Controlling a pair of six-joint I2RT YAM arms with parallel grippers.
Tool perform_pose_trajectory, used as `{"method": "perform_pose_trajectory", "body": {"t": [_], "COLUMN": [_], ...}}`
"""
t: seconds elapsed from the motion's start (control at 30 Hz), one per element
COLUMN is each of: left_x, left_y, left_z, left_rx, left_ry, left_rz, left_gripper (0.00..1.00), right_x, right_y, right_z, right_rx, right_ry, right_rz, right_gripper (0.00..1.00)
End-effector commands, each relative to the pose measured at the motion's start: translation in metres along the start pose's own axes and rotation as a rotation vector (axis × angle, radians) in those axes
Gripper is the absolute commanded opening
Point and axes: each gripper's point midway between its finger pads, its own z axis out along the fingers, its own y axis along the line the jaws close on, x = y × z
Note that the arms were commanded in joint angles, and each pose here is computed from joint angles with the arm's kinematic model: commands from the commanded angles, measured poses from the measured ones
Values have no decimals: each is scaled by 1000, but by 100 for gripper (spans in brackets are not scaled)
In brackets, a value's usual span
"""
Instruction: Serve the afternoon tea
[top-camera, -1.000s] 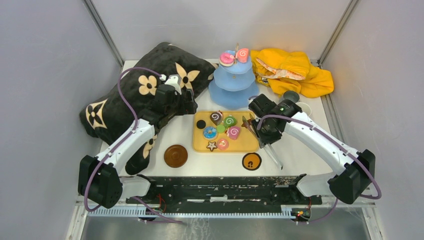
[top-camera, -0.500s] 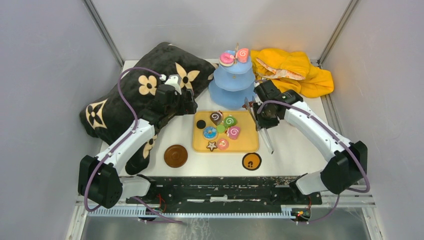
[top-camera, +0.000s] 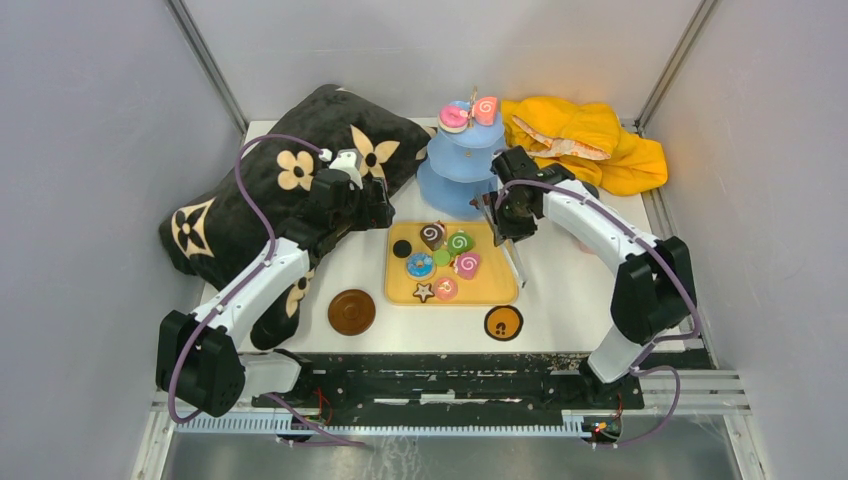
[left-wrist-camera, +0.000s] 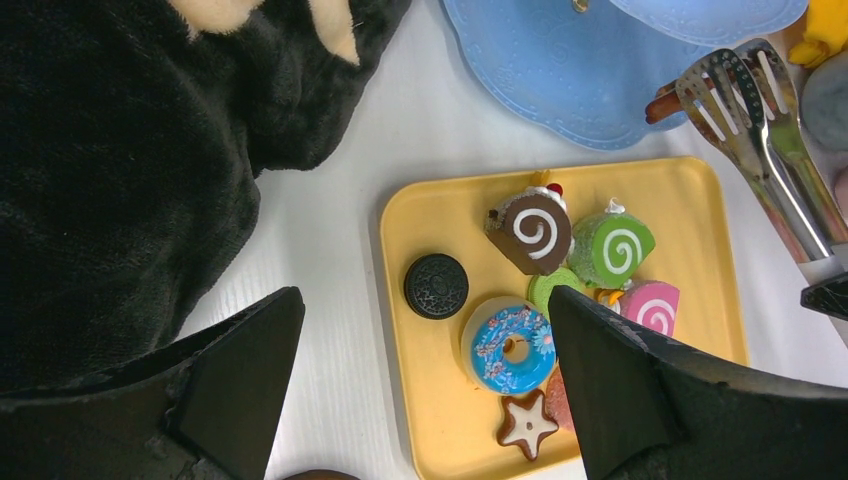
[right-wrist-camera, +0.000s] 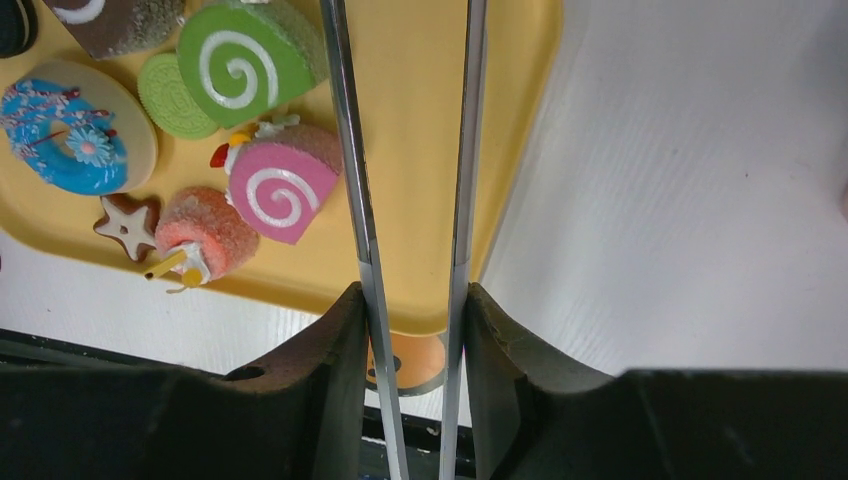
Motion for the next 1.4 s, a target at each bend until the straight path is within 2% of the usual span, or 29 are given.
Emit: {"method": "perform_pose_trajectory", "body": {"t": [0.0, 0.73, 1.37], "left_x": [-14, -14, -13], "left_y": [2, 5, 6], "left_z": [0, -5, -4], "left_rx": [-15, -31, -31], "left_ry": [-49, -59, -56], "left_rz": [-17, -16, -18], "left_gripper": [99, 99, 99], "right_x": [-34, -61, -23], "right_y": [15, 31, 25], "right_z": [-2, 36, 33], "right_rx": [-61, -105, -114], "right_ry": [-82, -99, -21], "right_rz": [-13, 26, 24], "right_gripper": [10, 8, 15]}}
